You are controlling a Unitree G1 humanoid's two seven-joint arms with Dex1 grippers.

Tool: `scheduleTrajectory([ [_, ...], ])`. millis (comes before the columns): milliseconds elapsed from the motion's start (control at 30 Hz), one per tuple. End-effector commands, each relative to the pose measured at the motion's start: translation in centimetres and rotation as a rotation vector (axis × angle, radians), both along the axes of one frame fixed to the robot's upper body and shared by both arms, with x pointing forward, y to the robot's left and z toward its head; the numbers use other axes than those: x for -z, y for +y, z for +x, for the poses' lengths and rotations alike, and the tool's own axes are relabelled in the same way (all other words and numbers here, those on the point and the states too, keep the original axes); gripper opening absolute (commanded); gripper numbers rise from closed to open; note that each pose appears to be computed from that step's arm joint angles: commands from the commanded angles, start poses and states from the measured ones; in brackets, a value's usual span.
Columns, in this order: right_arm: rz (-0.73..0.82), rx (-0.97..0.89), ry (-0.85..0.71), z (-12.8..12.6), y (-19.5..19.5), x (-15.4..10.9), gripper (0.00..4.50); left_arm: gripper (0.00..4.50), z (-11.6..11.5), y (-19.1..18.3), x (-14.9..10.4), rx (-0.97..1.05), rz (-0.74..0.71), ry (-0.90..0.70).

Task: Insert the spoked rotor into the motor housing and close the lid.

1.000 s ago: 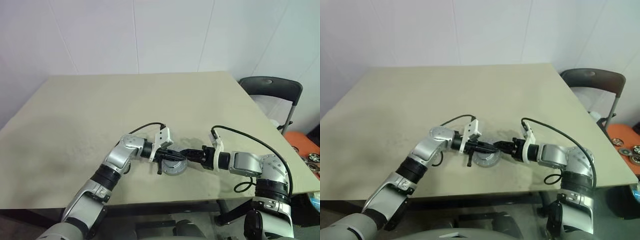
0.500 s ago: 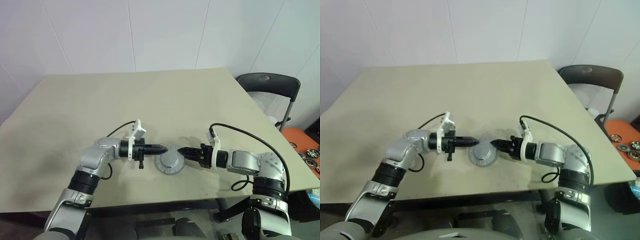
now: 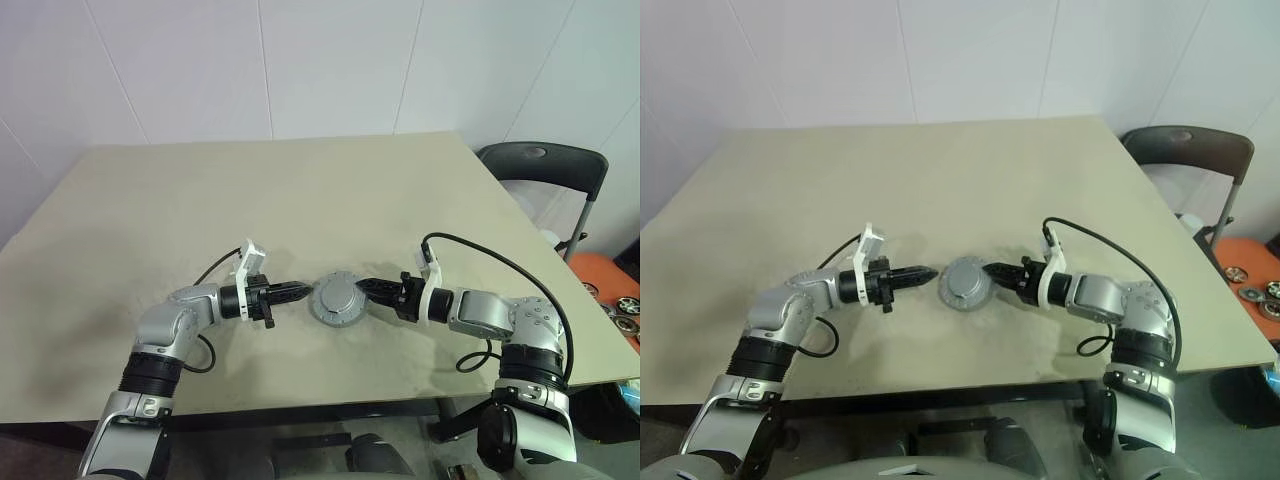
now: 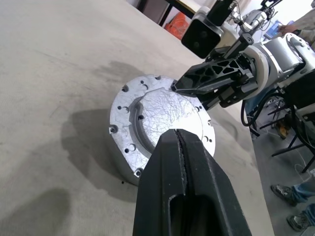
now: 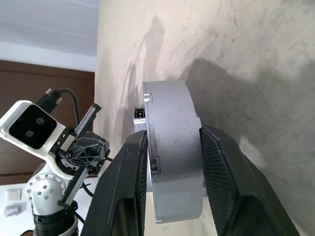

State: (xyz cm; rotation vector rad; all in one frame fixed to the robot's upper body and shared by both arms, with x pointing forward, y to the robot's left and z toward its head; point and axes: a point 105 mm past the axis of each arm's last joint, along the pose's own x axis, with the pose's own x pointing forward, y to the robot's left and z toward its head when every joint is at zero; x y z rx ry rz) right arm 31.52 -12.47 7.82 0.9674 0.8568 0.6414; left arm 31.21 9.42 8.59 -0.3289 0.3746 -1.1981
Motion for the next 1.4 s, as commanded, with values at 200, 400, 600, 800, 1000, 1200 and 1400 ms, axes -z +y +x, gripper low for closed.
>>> scheduleTrajectory([
  [200, 0.106, 0.138, -0.162, 3.5, -1.1, -4.3, 1.26, 0.18, 2.4, 0.7, -2.3, -0.172, -0.187, 0.040],
  [400, 0.166, 0.189, -0.194, 4.5, -0.2, -5.0, 1.26, 1.83, 5.7, 3.1, 0.7, -0.474, -0.227, 0.242],
  [600, 0.187, 0.228, -0.212, 5.3, -0.1, -5.4, 1.26, 3.89, 5.2, 1.4, 1.5, -0.438, -0.272, 0.372],
  [800, 0.171, 0.219, -0.201, 5.1, 0.3, -4.6, 1.26, 4.48, 5.5, -0.4, -2.3, -0.350, -0.524, 0.433],
  [1000, 0.166, 0.215, -0.197, 5.0, 0.5, -4.3, 1.26, 4.48, 5.0, -1.7, -2.2, -0.297, -0.532, 0.475],
  [1200, 0.156, 0.206, -0.183, 4.6, 0.9, -3.5, 1.26, 4.48, 4.9, -2.1, -1.2, -0.308, -0.509, 0.495],
  [1400, 0.152, 0.196, -0.174, 4.2, 1.3, -2.9, 1.26, 4.48, 5.5, -1.0, -0.8, -0.370, -0.503, 0.452],
])
